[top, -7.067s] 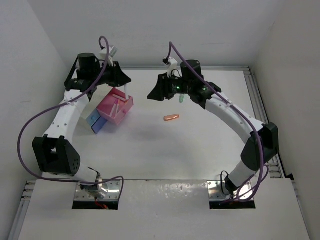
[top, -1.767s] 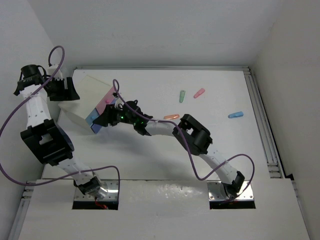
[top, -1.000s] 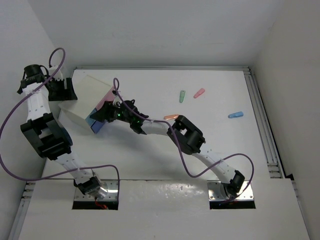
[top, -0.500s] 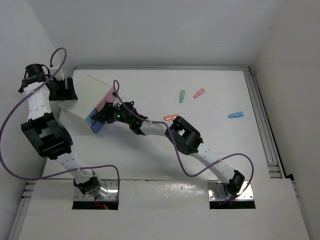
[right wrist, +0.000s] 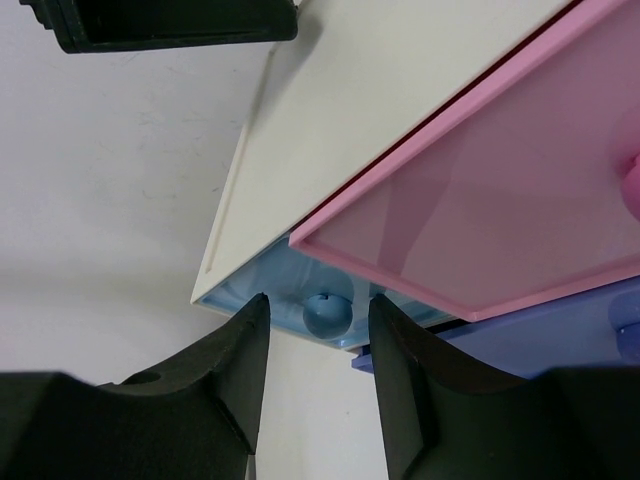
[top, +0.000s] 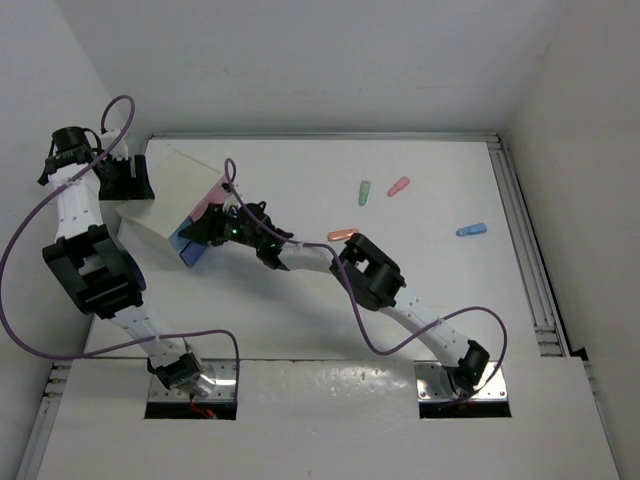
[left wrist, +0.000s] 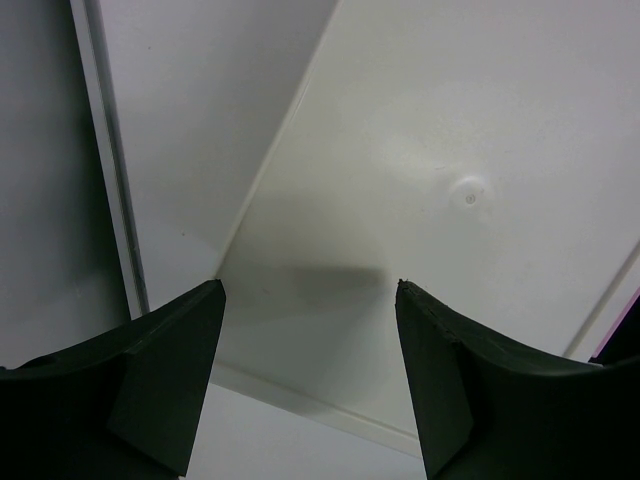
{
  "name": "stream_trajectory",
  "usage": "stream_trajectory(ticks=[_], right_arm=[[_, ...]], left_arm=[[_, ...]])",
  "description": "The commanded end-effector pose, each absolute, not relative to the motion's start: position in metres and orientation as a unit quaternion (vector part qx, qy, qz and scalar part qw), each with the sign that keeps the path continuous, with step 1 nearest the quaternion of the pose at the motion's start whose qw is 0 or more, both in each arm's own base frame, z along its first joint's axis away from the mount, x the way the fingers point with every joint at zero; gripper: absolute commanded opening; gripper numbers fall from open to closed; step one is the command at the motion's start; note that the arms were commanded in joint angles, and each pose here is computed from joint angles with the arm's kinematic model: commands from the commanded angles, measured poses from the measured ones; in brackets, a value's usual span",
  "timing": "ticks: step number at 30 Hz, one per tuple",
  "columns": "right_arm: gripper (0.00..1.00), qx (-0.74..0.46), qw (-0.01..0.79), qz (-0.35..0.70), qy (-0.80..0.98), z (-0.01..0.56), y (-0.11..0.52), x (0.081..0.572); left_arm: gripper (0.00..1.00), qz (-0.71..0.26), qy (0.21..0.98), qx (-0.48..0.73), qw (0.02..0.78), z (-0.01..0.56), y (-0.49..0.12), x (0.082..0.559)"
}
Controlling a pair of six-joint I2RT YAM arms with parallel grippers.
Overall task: Sort the stationery into containers
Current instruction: Open the drawer in the storage box.
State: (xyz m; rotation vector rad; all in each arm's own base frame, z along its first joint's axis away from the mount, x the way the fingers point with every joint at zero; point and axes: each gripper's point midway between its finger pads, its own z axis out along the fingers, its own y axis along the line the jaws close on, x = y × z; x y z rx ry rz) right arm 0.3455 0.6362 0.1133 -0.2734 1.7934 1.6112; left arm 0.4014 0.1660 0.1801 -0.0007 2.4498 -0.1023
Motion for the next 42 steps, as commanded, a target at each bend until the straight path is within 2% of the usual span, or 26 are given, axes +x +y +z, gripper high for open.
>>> stream_trajectory(ticks=[1,6,12,19,20,22,42], right_arm=[[0.43,-0.110,0.366,0.649,0.658,0.144,0.644,0.342],[0.42,-0.114,0.364,0.649,0.658,0.141,0.646,0.337],[0.33,-0.111,0.371,0.648,0.656,0.141,0.647,0.341],[0.15,-0.117,0.373,0.650,0.652,0.144,0.647,0.340],[0.07,-0.119,0.373,0.652,0.650,0.147,0.647,0.338],[0.00,-0.121,0.374,0.651,0.650,0.145,0.644,0.337],[0.00,-0.147,0.379,0.656,0.636,0.168,0.603,0.326]], left_arm=[[0.75,-0.033,0.943,-0.002,0.332,0.175,0.169,0.406],[0.75,-0.034,0.943,-0.002,0.332,0.175,0.169,0.407],[0.75,-0.036,0.944,-0.004,0.328,0.173,0.169,0.405],[0.75,-0.035,0.944,-0.006,0.328,0.173,0.169,0.407],[0.75,-0.036,0.944,-0.008,0.328,0.172,0.169,0.407],[0.75,-0.035,0.945,-0.008,0.326,0.172,0.170,0.407],[0.77,-0.016,0.941,-0.034,0.337,0.178,0.186,0.425]])
